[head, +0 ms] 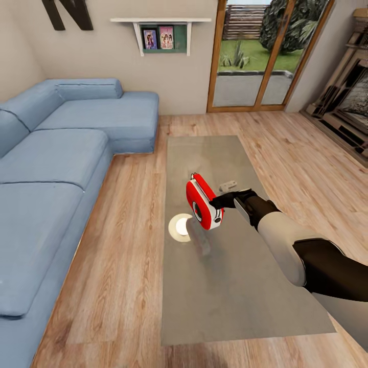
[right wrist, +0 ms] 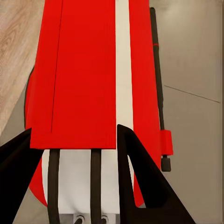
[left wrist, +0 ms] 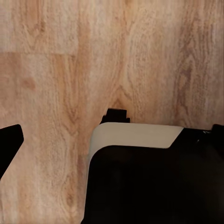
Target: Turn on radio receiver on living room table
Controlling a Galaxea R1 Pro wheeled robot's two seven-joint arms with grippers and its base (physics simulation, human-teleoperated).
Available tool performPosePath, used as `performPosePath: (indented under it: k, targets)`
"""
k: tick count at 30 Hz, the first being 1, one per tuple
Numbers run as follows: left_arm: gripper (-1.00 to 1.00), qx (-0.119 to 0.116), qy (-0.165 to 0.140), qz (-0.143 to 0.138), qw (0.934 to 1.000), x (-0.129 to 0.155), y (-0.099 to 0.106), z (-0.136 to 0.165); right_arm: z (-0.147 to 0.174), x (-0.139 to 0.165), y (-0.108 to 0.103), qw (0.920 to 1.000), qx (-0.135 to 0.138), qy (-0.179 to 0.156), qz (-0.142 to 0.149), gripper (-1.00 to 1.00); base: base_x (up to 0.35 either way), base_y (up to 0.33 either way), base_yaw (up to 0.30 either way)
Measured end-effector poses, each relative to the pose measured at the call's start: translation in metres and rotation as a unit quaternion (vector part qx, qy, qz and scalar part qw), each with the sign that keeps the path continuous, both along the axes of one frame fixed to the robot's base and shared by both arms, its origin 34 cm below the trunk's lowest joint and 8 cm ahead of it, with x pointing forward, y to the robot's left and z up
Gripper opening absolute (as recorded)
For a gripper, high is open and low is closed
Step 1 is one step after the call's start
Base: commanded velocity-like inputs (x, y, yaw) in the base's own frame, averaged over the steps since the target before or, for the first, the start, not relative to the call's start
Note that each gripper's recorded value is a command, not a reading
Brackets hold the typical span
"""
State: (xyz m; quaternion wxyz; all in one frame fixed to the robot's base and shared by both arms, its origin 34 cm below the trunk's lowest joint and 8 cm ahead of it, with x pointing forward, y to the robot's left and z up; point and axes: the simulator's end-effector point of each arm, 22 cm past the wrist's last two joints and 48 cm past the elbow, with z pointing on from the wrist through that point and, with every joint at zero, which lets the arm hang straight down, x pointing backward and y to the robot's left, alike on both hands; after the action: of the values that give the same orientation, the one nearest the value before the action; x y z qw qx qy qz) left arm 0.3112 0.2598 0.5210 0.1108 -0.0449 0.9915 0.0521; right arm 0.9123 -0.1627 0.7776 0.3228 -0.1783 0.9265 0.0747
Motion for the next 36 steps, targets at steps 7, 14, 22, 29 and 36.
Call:
performPosePath:
  k: [7, 14, 22, 29, 36]
  targets:
    - [1.00, 0.000, -0.005, 0.001, 1.0000, 0.003, 0.000, 0.011, 0.017, 0.000, 0.000, 1.0000, 0.000, -0.005, 0.000, -1.00, 0.000, 0.000, 0.000]
    - [1.00, 0.000, -0.011, 0.002, 0.9999, 0.007, 0.001, 0.019, 0.032, 0.001, 0.000, 0.9999, -0.001, -0.011, 0.000, -1.00, 0.000, 0.000, 0.000]
    - [1.00, 0.002, -0.018, 0.004, 0.9998, 0.012, 0.004, 0.021, 0.042, 0.002, 0.000, 0.9998, 0.000, -0.017, 0.000, -1.00, 0.000, 0.000, 0.000]
    - [1.00, 0.002, -0.023, 0.004, 0.9997, 0.016, 0.004, 0.023, 0.051, 0.003, 0.000, 0.9997, 0.000, -0.023, 0.000, -1.00, 0.000, 0.000, 0.000]
    - [1.00, 0.002, -0.029, 0.004, 0.9996, 0.021, 0.004, 0.026, 0.060, 0.004, 0.001, 0.9996, 0.000, -0.028, 0.001, -1.00, 0.000, 0.000, 0.000]
